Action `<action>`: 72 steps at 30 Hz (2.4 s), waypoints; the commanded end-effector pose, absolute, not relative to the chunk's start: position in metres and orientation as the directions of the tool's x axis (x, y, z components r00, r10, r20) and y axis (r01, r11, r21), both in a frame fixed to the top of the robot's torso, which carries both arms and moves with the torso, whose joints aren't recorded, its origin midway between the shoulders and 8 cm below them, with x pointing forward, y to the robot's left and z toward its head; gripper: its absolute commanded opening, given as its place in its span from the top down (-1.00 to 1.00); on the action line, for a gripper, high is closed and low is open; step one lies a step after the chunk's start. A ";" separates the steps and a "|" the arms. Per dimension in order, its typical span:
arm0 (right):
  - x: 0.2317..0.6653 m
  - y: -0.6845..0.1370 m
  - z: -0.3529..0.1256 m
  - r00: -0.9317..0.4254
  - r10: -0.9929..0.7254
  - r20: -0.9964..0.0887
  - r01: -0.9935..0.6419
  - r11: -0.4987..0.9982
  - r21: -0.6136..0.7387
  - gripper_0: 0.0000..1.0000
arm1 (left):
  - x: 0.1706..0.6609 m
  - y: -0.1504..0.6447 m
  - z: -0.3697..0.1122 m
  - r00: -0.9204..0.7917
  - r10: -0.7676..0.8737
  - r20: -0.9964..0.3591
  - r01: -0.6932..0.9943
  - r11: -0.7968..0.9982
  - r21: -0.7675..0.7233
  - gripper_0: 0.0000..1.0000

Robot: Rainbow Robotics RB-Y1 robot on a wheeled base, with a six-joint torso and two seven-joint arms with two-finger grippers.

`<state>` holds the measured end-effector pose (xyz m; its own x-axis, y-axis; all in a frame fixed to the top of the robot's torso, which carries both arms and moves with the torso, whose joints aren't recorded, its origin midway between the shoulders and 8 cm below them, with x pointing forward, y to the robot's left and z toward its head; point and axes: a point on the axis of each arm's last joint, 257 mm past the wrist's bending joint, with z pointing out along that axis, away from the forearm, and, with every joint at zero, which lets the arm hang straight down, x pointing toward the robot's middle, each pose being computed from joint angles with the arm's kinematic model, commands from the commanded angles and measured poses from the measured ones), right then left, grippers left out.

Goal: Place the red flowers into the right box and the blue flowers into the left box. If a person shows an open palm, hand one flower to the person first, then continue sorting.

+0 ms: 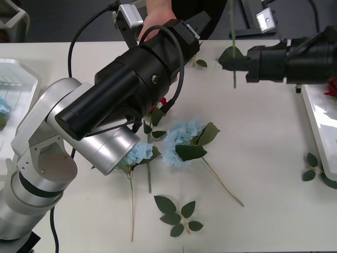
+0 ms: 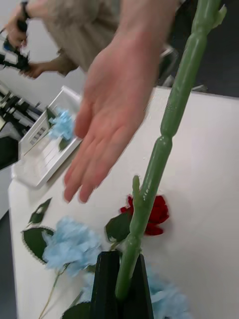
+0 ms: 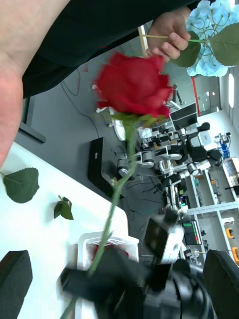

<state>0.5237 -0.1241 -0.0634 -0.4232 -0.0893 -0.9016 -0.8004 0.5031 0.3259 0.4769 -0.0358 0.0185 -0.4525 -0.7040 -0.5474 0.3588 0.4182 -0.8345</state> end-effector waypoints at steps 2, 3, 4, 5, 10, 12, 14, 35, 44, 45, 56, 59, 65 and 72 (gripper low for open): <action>0.580 -0.162 -0.001 -0.266 -0.007 -0.964 -0.749 0.631 0.202 1.00 | 0.466 -0.047 0.025 -0.480 -0.707 -0.519 0.371 0.373 -0.851 -1.00; 0.589 -0.165 0.008 -0.240 0.016 -0.971 -0.736 0.649 0.192 1.00 | 0.466 -0.047 0.025 -0.480 -0.707 -0.519 0.371 0.373 -0.851 -1.00; 0.594 -0.165 0.014 -0.225 0.026 -0.974 -0.730 0.657 0.186 1.00 | 0.466 -0.047 0.025 -0.480 -0.707 -0.519 0.371 0.373 -0.851 -1.00; 0.605 -0.166 0.028 -0.176 0.042 -0.984 -0.718 0.678 0.157 1.00 | 0.466 -0.047 0.025 -0.480 -0.707 -0.519 0.371 0.373 -0.851 -1.00; 0.638 -0.152 0.067 0.032 0.001 -0.999 -0.679 0.734 -0.021 1.00 | 0.466 -0.047 0.025 -0.480 -0.707 -0.519 0.371 0.373 -0.851 -1.00; 0.644 -0.145 0.082 0.101 -0.012 -0.995 -0.662 0.746 -0.076 1.00 | 0.466 -0.047 0.025 -0.480 -0.707 -0.519 0.371 0.373 -0.851 -1.00; 0.650 -0.133 0.103 0.198 -0.038 -0.979 -0.631 0.760 -0.158 1.00 | 0.466 -0.047 0.025 -0.480 -0.707 -0.519 0.371 0.373 -0.851 -1.00; 0.660 -0.095 0.127 0.384 -0.150 -0.911 -0.519 0.781 -0.347 1.00 | 0.466 -0.047 0.025 -0.480 -0.707 -0.519 0.371 0.373 -0.851 -1.00; 0.659 -0.090 0.120 0.378 -0.158 -0.912 -0.528 0.772 -0.353 1.00 | 0.466 -0.047 0.025 -0.480 -0.707 -0.519 0.371 0.373 -0.851 -1.00; 0.659 -0.090 0.121 0.379 -0.158 -0.912 -0.528 0.772 -0.353 0.47 | 0.466 -0.047 0.025 -0.480 -0.707 -0.519 0.371 0.373 -0.851 -1.00; 0.652 -0.084 0.104 0.348 -0.200 -0.916 -0.582 0.720 -0.379 -0.79 | 0.466 -0.047 0.025 -0.480 -0.707 -0.519 0.371 0.373 -0.851 -1.00; 0.650 -0.085 0.097 0.337 -0.219 -0.916 -0.599 0.700 -0.388 -0.80 | 0.466 -0.047 0.025 -0.480 -0.707 -0.519 0.371 0.373 -0.851 -1.00; 0.639 -0.085 0.072 0.294 -0.284 -0.913 -0.664 0.626 -0.409 -0.79 | 0.466 -0.047 0.025 -0.480 -0.707 -0.519 0.371 0.373 -0.851 -1.00; 0.605 -0.094 -0.028 0.088 -0.390 -0.916 -0.814 0.502 -0.292 -0.80 | 0.465 -0.048 0.010 -0.510 -0.698 -0.503 0.338 0.375 -0.863 -1.00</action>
<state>0.6110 -0.0718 -0.0041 0.1766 -0.3453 -0.9217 -0.7943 0.5031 -0.3407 0.4767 -0.0373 0.0152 -0.4579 -0.7008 -0.5470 0.3550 0.4199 -0.8352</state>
